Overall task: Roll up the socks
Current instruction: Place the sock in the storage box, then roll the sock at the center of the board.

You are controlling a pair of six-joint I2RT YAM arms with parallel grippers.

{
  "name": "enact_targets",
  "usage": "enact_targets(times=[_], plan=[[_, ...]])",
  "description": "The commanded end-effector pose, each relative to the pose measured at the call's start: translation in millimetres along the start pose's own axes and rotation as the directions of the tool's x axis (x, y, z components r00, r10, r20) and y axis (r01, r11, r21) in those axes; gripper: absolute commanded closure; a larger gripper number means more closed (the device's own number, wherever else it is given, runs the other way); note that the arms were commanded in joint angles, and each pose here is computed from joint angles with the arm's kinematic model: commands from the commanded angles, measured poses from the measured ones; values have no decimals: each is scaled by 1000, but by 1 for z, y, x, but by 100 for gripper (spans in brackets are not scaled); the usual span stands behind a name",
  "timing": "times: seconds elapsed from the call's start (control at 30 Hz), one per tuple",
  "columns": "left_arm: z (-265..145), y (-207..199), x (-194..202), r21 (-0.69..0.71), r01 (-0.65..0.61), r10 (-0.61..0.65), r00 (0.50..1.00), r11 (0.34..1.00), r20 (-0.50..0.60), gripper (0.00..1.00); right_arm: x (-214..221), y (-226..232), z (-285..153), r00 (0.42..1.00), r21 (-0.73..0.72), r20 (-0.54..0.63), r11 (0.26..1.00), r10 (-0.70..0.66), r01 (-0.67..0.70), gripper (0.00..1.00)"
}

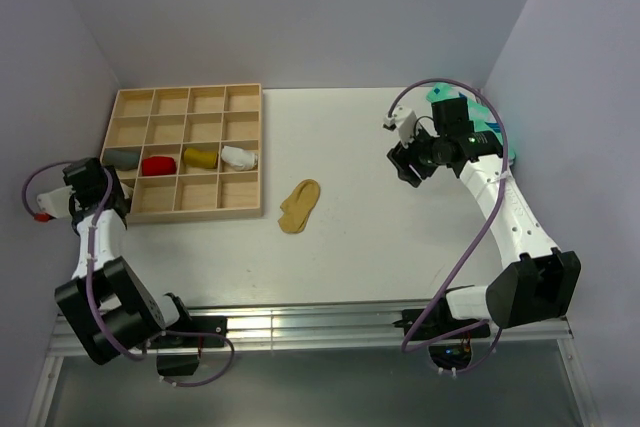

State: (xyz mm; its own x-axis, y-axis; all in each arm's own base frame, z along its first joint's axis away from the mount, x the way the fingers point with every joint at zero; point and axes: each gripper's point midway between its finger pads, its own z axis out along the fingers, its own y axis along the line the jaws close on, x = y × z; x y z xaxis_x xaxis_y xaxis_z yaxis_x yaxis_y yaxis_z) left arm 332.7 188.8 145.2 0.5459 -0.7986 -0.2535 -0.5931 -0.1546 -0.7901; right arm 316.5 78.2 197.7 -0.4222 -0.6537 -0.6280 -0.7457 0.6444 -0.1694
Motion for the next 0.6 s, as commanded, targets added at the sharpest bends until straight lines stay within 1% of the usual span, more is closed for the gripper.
enact_targets(times=[0.0,0.03,0.07,0.1,0.13,0.17,0.23,0.27,0.33,0.37,0.4,0.47,0.53,0.57], plan=[[-29,-26,20,140,-108,117,991,984,-59,37,-5,5,-9,1000,-23,21,1000,5,-4,33],[-35,-28,26,170,-142,157,984,975,-78,37,-4,6,-5,1000,-37,11,999,11,-11,34],[-50,-36,43,233,-161,196,971,959,-137,37,-4,6,-3,1000,-40,9,999,16,-15,34],[-57,-38,55,284,-202,256,953,937,-164,40,-5,6,-1,1000,-41,10,999,20,-20,35],[-66,-40,65,318,-214,285,938,924,-197,40,-5,8,2,1000,-45,7,999,23,-23,35],[-83,-44,83,376,-223,332,908,899,-256,42,-4,12,6,1000,-50,0,999,21,-21,35],[-108,-53,106,504,-242,428,855,829,-293,44,-6,18,13,1000,-46,-2,999,14,-14,36],[-129,-57,122,560,-243,476,820,792,-318,44,-5,30,19,1000,-56,-14,998,-14,13,36],[-156,-62,141,635,-251,553,763,731,-335,44,-13,40,27,1000,-51,5,998,-29,29,37],[-176,-62,152,672,-236,584,732,701,-351,43,-12,48,31,999,-56,2,998,-41,41,37],[-189,-63,160,701,-216,605,706,679,-368,43,-22,61,36,997,-68,21,995,-69,71,38],[-214,-64,169,740,-185,635,669,646,-387,43,-29,77,42,996,-99,33,992,-80,83,39],[-234,-68,172,768,-150,645,654,623,-396,42,-42,100,49,992,-144,66,982,-110,119,43],[-245,-67,177,783,-135,659,636,607,-401,42,-45,107,51,990,-158,75,979,-118,129,43]])
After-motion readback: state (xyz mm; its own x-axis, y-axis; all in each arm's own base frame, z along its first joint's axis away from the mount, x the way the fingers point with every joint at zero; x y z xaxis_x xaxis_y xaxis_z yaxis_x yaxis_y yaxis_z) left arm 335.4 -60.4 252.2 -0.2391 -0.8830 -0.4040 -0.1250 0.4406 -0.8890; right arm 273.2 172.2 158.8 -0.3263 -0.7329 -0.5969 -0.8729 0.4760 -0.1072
